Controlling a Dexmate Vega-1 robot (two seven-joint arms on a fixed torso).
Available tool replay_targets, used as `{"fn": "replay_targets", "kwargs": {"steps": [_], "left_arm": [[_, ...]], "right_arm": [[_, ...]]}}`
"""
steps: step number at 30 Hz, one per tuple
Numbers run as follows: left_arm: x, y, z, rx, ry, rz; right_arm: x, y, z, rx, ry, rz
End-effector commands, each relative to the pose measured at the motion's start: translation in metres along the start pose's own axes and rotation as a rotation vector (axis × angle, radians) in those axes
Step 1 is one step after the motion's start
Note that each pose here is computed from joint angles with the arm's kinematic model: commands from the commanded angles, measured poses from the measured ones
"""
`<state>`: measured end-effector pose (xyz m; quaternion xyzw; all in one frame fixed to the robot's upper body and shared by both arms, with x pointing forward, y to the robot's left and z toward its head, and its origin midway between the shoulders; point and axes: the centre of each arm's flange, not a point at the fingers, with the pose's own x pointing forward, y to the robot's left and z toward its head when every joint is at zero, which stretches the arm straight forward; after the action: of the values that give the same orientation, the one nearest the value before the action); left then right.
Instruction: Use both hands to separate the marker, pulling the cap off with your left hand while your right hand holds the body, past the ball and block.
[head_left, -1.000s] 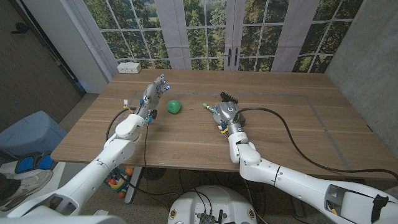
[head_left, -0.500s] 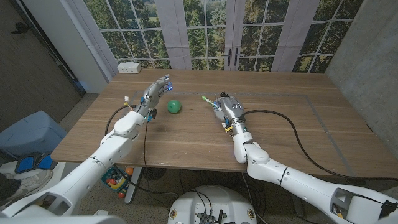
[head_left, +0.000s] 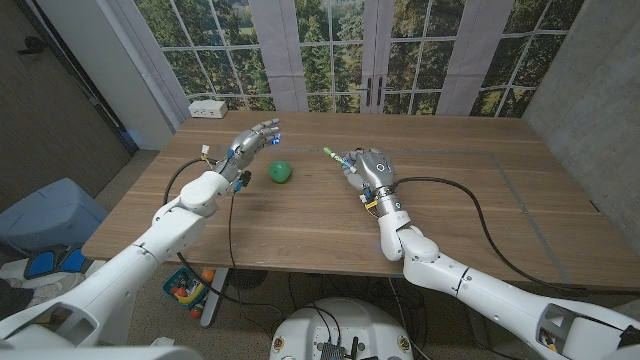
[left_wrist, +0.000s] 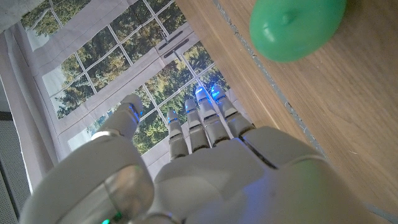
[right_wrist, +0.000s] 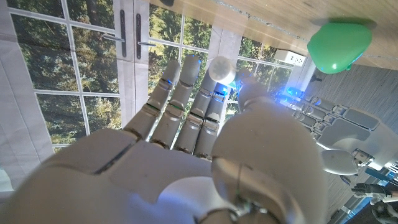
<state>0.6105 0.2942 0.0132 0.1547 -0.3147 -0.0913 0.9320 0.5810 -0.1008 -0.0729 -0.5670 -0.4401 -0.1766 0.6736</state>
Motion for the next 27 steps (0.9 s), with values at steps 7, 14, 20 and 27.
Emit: {"fn": "replay_targets", "kwargs": {"steps": [7, 14, 20, 27], "left_arm": [[0.01, 0.01, 0.03, 0.169, 0.011, -0.14], [0.015, 0.012, 0.038, 0.199, 0.013, -0.187], [0.02, 0.011, 0.043, 0.224, 0.015, -0.222], [0.028, 0.007, 0.048, 0.225, 0.007, -0.265]], "right_arm": [[0.004, -0.013, 0.003, 0.013, -0.077, -0.059], [0.006, -0.015, 0.004, 0.019, -0.1, -0.068], [0.007, -0.018, 0.005, 0.031, -0.116, -0.078], [0.008, -0.021, 0.008, 0.047, -0.134, -0.094]]}}
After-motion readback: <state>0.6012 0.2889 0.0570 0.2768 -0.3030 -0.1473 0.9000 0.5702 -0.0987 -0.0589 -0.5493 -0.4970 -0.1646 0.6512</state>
